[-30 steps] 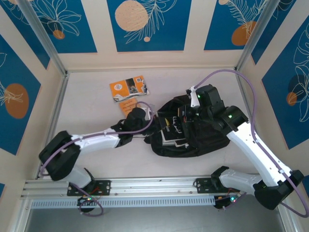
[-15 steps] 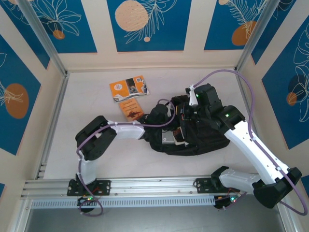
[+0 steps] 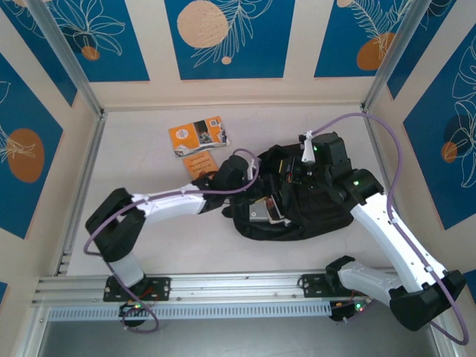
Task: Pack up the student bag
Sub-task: Place the book in the student bag, then close the student bag at the center of the table.
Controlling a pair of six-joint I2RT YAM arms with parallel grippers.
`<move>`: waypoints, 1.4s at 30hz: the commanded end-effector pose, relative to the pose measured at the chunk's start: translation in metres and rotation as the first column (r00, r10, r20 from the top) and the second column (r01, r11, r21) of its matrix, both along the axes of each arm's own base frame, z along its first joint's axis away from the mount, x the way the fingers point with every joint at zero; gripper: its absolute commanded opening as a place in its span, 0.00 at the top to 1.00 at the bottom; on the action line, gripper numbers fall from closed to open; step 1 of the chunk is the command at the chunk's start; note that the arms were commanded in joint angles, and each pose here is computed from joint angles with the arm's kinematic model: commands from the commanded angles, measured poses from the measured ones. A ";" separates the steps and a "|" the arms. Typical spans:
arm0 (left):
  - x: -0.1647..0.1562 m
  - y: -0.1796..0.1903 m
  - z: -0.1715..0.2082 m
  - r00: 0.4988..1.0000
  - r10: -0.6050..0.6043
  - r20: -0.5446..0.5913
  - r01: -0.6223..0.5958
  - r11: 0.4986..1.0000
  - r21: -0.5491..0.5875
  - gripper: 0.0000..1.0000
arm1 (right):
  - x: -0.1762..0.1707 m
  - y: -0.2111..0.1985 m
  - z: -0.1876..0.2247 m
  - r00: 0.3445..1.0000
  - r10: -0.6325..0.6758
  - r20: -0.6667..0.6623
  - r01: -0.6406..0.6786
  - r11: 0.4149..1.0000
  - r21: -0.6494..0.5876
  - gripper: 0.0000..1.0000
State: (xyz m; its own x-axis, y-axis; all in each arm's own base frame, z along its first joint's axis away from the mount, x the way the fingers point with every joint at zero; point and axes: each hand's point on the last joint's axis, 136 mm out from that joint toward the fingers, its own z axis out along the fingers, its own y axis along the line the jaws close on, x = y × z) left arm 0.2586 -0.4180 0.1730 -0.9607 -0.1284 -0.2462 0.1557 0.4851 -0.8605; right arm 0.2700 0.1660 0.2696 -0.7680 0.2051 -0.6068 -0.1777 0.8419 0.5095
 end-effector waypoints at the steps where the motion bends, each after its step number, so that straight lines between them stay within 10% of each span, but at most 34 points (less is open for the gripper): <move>1: -0.009 0.023 -0.005 1.000 -0.025 0.017 0.024 0.998 0.056 0.23 | 0.003 0.000 -0.001 1.000 -0.006 0.014 0.006 1.000 0.023 1.00; 19: -0.025 0.214 0.030 0.946 0.222 0.235 -0.292 0.898 0.328 0.24 | -0.011 0.058 -0.115 0.961 0.152 -0.230 -0.164 0.986 -0.031 1.00; 29: -0.015 0.239 0.007 0.940 0.299 0.166 -0.341 0.852 0.396 0.22 | -0.007 0.056 -0.152 0.952 0.094 -0.290 -0.132 0.985 -0.112 0.97; 38: 0.021 0.270 -0.028 0.884 0.444 0.146 -0.446 0.709 0.547 0.21 | 0.017 0.001 -0.173 0.967 -0.159 -0.199 0.042 0.869 -0.492 0.99; 42: 0.046 0.282 -0.050 0.837 0.544 0.067 -0.480 0.668 0.569 0.22 | 0.023 0.005 -0.157 0.976 -0.157 -0.149 0.073 0.887 -0.456 0.84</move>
